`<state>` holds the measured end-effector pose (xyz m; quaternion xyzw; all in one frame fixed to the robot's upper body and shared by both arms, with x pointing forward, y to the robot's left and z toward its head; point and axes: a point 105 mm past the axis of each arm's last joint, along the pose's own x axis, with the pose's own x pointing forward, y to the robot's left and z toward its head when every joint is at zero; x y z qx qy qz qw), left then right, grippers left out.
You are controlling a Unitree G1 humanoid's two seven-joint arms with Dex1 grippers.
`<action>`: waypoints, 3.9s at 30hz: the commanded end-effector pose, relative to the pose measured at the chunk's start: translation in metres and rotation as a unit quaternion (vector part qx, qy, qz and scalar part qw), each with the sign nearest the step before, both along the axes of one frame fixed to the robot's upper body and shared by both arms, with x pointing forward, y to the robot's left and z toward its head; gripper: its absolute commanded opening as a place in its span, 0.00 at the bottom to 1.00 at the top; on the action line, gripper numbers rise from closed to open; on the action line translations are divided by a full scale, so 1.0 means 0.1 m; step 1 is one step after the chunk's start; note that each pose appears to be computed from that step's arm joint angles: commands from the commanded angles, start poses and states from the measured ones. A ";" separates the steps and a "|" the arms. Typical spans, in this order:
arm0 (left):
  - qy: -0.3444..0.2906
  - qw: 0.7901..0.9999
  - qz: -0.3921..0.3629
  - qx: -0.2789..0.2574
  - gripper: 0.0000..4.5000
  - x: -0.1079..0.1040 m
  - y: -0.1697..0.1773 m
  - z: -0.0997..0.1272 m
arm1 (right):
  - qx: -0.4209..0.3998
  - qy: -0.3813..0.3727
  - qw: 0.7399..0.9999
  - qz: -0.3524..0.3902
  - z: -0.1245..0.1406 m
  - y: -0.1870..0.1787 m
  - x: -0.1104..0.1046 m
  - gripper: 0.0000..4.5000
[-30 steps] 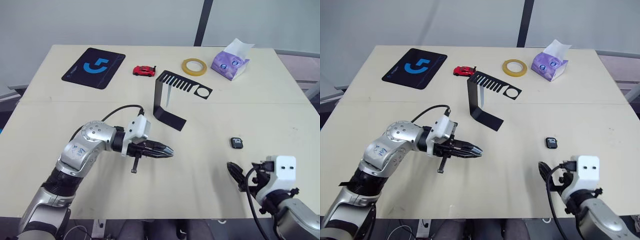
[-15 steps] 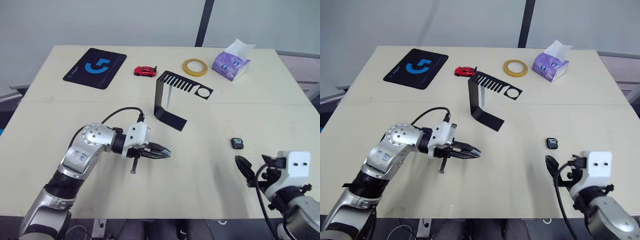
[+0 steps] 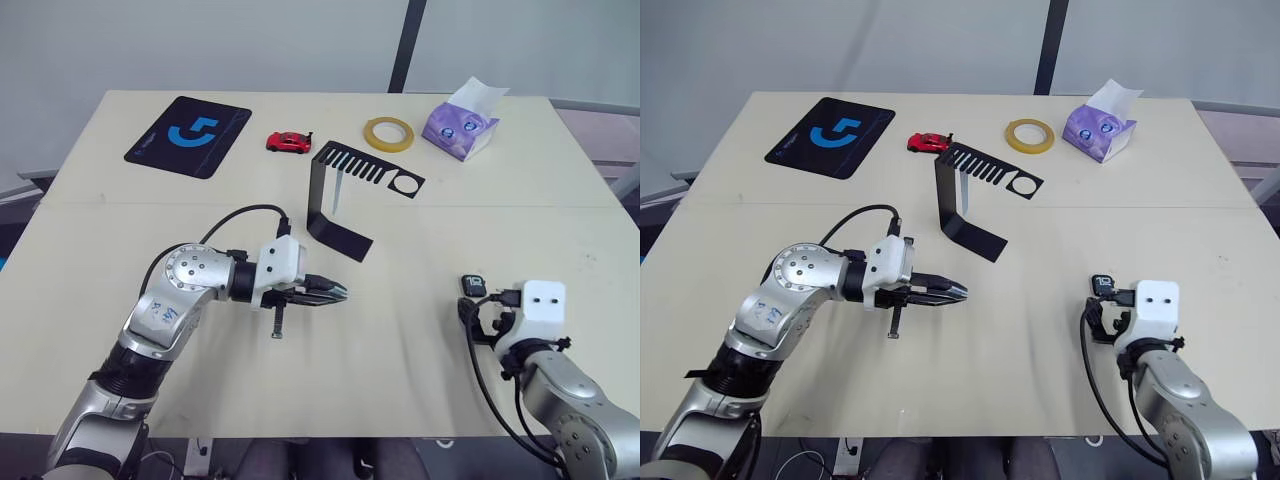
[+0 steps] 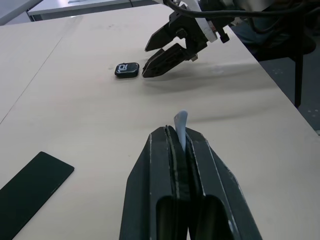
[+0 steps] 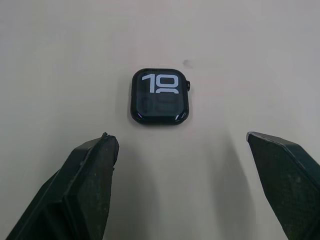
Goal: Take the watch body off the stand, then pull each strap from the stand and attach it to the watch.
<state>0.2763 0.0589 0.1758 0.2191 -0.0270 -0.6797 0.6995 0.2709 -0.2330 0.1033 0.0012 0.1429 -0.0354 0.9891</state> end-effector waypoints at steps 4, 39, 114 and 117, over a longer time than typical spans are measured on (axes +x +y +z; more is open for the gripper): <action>-0.017 1.000 -0.008 -0.011 0.00 -0.04 -0.05 0.11 | 0.000 -0.012 1.000 -0.001 0.04 0.02 0.10 0.98; -0.024 1.000 0.017 -0.006 0.00 0.08 -0.01 0.10 | -0.037 -0.004 0.998 0.049 0.11 0.13 0.19 0.34; -0.255 0.965 -0.029 0.046 0.00 0.43 0.16 0.08 | 0.291 0.170 0.819 0.463 0.72 1.52 0.15 0.34; -0.256 0.965 -0.030 0.045 0.00 0.43 0.15 0.09 | 0.294 0.170 0.819 0.463 0.74 1.53 0.15 0.34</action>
